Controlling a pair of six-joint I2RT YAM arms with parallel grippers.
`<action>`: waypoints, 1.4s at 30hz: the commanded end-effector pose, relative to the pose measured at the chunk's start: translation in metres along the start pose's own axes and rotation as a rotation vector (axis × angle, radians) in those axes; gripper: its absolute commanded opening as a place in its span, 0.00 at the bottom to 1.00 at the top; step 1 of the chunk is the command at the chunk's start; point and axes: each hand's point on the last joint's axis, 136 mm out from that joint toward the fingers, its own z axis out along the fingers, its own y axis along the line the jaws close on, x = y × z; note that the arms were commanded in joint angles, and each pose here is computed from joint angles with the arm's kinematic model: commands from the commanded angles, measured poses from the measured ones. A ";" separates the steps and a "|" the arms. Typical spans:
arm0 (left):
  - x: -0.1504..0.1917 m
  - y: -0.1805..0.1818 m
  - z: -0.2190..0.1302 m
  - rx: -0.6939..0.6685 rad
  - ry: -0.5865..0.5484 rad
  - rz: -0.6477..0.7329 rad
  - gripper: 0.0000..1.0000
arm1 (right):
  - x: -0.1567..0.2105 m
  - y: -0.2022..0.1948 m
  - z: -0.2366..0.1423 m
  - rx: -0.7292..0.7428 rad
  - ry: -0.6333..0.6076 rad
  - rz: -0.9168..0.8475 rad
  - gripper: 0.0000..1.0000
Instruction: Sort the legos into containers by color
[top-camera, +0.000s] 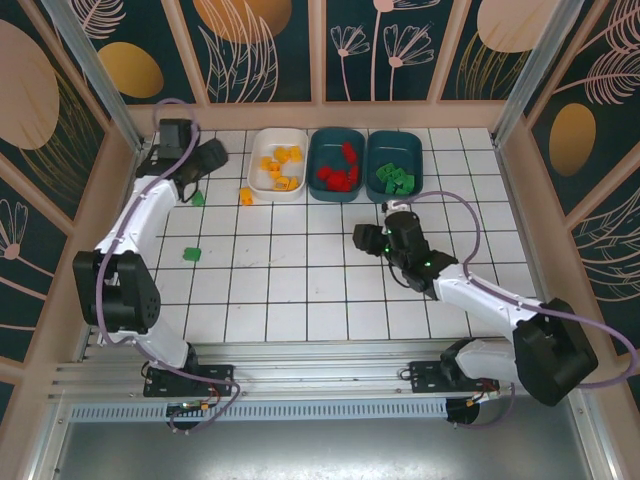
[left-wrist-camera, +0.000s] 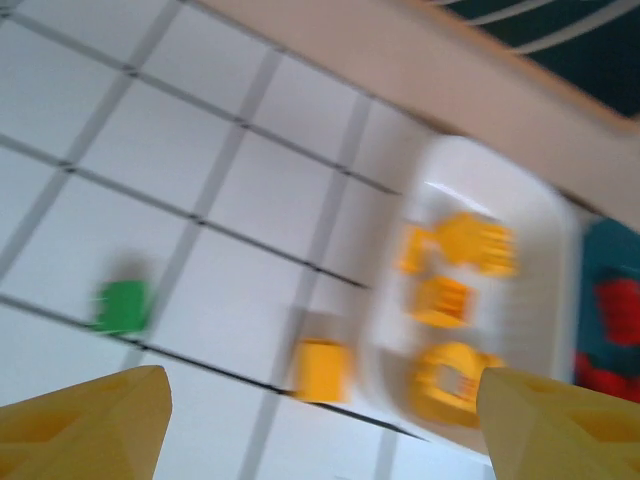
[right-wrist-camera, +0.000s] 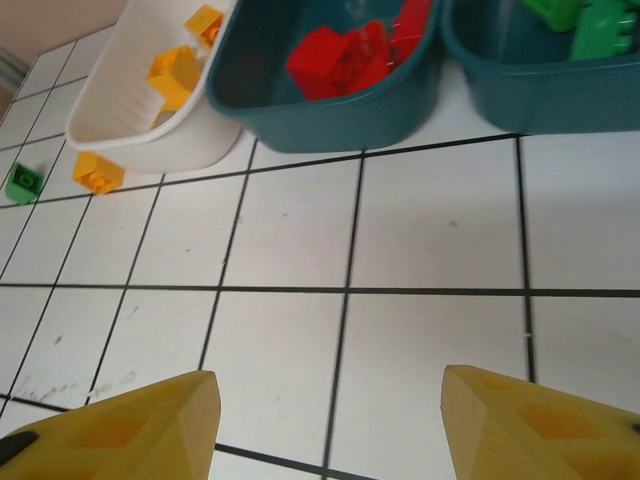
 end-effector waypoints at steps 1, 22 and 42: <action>0.044 0.040 0.037 -0.115 0.147 0.045 0.81 | -0.020 0.027 0.003 -0.046 -0.062 0.005 0.61; 0.051 0.109 0.139 -0.331 0.246 0.055 0.72 | -0.003 0.031 0.011 -0.033 -0.022 -0.015 0.61; 0.067 0.111 0.154 -0.297 0.275 0.037 0.32 | -0.013 0.029 0.002 -0.012 -0.049 -0.024 0.60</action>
